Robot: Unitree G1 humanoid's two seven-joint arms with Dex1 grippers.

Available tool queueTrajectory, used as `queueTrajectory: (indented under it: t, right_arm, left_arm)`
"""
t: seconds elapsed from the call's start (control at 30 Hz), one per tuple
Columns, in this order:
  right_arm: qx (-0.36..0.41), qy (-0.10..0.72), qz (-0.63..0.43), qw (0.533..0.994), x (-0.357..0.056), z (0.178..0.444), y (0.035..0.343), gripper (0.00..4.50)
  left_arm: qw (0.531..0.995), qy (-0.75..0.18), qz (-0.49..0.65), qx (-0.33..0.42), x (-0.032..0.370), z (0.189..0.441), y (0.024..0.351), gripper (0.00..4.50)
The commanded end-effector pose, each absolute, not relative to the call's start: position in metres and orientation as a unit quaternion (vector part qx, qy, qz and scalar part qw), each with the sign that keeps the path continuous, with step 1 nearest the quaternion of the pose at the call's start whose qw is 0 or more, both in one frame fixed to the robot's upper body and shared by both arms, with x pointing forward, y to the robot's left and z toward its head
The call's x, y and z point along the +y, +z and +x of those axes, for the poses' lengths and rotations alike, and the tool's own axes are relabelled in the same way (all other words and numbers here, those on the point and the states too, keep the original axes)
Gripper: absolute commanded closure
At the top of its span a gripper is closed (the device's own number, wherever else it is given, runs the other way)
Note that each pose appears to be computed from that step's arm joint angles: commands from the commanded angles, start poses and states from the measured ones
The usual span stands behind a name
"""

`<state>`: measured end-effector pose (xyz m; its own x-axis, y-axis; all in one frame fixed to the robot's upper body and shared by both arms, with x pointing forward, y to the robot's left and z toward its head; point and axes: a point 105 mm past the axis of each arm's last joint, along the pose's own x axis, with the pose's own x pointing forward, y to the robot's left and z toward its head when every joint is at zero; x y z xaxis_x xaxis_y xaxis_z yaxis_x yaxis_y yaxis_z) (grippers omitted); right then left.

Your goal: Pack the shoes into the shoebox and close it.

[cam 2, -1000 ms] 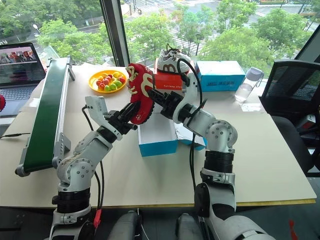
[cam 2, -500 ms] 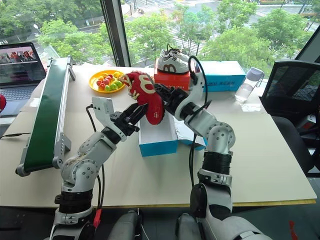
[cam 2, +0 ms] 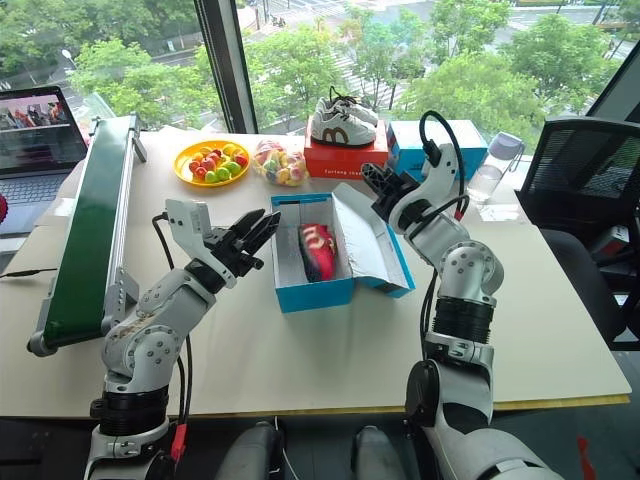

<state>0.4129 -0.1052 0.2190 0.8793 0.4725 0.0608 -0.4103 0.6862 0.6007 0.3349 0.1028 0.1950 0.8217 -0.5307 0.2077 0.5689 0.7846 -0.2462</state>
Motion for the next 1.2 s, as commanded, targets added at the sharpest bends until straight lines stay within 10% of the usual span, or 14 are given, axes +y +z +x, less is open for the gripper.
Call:
queueTrajectory:
  t: [0.03, 0.7, 0.97, 1.03, 1.2]
  right_arm:
    - [0.039, 0.253, 0.285, 0.924, -0.104, 0.409, 0.224, 3.12]
    - [0.0, 0.515, -0.066, 0.855, -0.038, 0.322, 0.189, 3.12]
    - [0.009, 0.558, -0.122, 0.821, -0.025, 0.303, 0.159, 0.68]
    - [0.002, 0.563, -0.125, 0.817, -0.024, 0.301, 0.158, 0.03]
    - [0.0, 0.572, -0.136, 0.809, -0.025, 0.298, 0.154, 0.03]
  left_arm:
    - [0.948, -0.297, -0.097, -0.067, 0.109, 0.331, 0.193, 2.53]
    - [0.998, 0.055, -0.022, -0.036, 0.288, 0.336, 0.169, 2.53]
    - [0.995, 0.099, -0.025, -0.015, 0.303, 0.331, 0.157, 0.04]
    - [0.994, 0.11, -0.024, -0.011, 0.307, 0.33, 0.155, 0.0]
    - [0.992, 0.126, -0.018, -0.002, 0.316, 0.33, 0.152, 0.0]
